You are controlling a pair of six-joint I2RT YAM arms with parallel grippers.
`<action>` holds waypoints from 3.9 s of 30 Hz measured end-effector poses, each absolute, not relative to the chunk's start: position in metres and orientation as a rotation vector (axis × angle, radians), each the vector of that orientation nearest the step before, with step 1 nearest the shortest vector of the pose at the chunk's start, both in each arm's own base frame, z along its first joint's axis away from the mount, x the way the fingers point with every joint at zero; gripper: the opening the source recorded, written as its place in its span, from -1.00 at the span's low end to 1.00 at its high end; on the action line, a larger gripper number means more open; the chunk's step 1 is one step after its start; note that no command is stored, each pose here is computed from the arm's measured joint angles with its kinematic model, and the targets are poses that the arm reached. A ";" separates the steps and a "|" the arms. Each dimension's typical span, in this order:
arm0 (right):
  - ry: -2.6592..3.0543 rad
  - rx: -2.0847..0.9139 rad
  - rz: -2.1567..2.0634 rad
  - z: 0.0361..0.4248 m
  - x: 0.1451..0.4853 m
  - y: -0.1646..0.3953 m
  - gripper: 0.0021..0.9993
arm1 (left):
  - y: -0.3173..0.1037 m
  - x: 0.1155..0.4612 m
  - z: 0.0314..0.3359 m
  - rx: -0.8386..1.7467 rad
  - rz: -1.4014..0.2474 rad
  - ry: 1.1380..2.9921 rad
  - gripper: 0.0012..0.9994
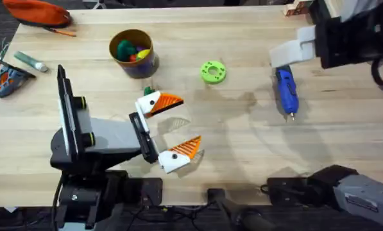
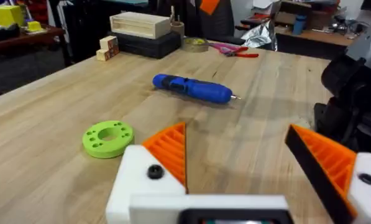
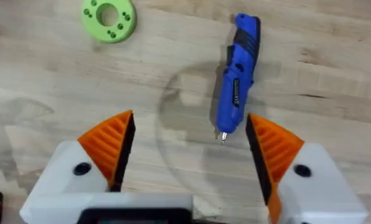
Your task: Pick up the gripper from the table and insert it into the empty holder that is missing its gripper. Then pick up a screw, insert it into the mounting hole, and use the screwdriver to tighten it. Finally, clean up the table by picking up the vegetable and placing it into the bucket.
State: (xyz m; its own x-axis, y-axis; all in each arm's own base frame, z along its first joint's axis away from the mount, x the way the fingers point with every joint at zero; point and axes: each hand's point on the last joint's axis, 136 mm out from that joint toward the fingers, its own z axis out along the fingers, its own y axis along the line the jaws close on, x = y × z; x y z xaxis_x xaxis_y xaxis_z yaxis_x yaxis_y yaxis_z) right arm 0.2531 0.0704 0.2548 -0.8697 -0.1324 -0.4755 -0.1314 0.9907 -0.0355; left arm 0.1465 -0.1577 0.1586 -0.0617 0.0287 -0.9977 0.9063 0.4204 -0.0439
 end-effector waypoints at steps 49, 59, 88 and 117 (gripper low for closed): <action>2.612 -0.134 -0.004 0.258 0.260 0.066 0.99 | -0.158 0.146 0.159 0.892 -0.893 1.447 -0.97; 2.657 -0.065 -0.079 0.250 0.262 0.047 0.99 | -0.158 0.146 0.159 0.892 -0.893 1.447 -0.97; 3.022 0.011 -0.147 0.119 0.336 -0.006 0.99 | -0.158 0.146 0.159 0.892 -0.893 1.447 -0.97; 3.068 -0.029 -0.100 0.055 0.343 -0.016 0.99 | -0.158 0.146 0.159 0.892 -0.893 1.447 -0.97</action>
State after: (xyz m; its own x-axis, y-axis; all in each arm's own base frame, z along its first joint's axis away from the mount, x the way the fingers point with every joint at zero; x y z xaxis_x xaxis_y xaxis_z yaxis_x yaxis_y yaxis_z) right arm 0.3429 -0.0164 0.0546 -0.9972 -0.0209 -0.0716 -0.0163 0.9977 -0.0654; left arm 0.1464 -0.1577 0.1586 -0.0527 0.0328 -0.9981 0.9070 0.4197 -0.0341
